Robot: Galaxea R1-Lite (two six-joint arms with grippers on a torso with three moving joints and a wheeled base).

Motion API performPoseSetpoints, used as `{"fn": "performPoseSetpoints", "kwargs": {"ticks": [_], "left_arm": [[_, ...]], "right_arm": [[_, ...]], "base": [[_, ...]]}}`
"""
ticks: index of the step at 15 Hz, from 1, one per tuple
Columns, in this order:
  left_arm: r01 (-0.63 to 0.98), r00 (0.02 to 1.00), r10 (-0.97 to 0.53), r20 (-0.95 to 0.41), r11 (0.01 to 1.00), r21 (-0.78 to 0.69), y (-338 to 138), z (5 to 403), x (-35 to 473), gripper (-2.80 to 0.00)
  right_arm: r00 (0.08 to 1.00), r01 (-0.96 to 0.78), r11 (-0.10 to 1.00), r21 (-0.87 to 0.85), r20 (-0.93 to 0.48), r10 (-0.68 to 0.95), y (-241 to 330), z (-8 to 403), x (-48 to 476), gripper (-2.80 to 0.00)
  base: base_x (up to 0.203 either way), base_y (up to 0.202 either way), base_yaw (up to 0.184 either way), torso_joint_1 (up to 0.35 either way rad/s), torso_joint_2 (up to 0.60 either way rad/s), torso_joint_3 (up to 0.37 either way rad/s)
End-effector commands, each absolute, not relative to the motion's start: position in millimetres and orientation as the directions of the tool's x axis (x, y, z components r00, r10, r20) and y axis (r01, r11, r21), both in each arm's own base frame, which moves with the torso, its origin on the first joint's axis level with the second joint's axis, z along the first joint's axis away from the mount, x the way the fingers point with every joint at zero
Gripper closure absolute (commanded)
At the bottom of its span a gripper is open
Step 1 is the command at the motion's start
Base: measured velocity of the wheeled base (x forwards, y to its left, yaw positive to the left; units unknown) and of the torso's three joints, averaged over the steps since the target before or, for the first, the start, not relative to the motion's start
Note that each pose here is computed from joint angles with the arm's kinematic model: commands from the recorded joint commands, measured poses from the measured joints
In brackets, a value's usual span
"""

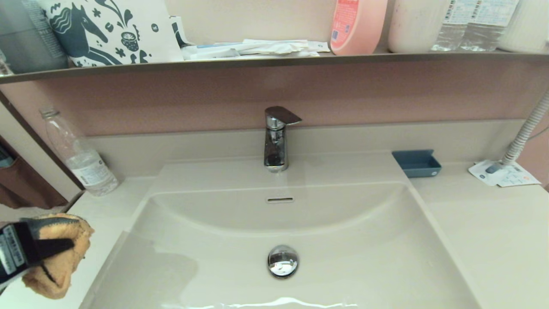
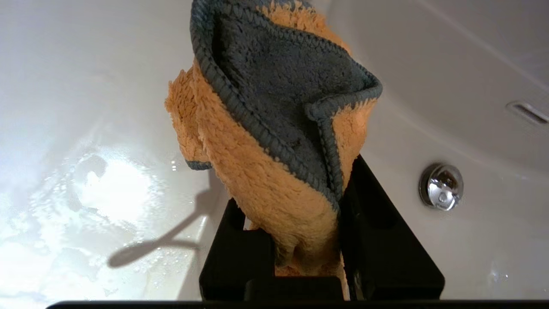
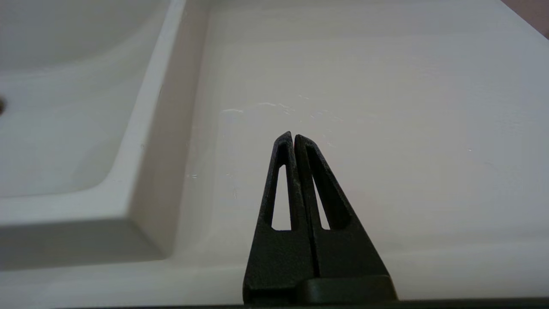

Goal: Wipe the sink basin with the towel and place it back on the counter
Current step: Wipe the sink

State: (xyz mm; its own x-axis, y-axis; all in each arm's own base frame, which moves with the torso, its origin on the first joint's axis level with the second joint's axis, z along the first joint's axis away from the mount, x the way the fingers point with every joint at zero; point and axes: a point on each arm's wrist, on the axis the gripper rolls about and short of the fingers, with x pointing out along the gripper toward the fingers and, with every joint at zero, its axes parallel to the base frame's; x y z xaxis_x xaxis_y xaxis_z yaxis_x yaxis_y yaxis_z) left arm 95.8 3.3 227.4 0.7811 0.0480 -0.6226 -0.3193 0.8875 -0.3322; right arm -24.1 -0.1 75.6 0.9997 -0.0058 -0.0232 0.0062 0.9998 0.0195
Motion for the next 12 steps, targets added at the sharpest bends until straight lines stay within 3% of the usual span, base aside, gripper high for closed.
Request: {"fn": "performPoseSetpoints", "kwargs": {"ticks": [1, 9, 12], "left_arm": [[-0.28, 0.77, -0.001, -0.638, 0.898, -0.34, -3, 224, 99, 0.0], [-0.171, 0.756, -0.087, -0.648, 0.93, -0.324, -35, 206, 135, 0.0], [-0.164, 0.686, -0.102, -0.721, 0.943, -0.289, -51, 183, 148, 0.0]], "right_arm": [[1.0, 0.007, 1.0, 0.02, -0.025, -0.006, 0, 76, -24, 0.0], [1.0, 0.007, 1.0, 0.02, -0.025, -0.006, 0, 76, -24, 0.0], [1.0, 0.007, 1.0, 0.02, -0.025, -0.006, 0, 76, -24, 0.0]], "base": [[0.0, 0.0, 0.0, 0.0, 0.0, 0.0], [0.0, 0.0, 0.0, 0.0, 0.0, 0.0], [0.0, 0.0, 0.0, 0.0, 0.0, 0.0]]}}
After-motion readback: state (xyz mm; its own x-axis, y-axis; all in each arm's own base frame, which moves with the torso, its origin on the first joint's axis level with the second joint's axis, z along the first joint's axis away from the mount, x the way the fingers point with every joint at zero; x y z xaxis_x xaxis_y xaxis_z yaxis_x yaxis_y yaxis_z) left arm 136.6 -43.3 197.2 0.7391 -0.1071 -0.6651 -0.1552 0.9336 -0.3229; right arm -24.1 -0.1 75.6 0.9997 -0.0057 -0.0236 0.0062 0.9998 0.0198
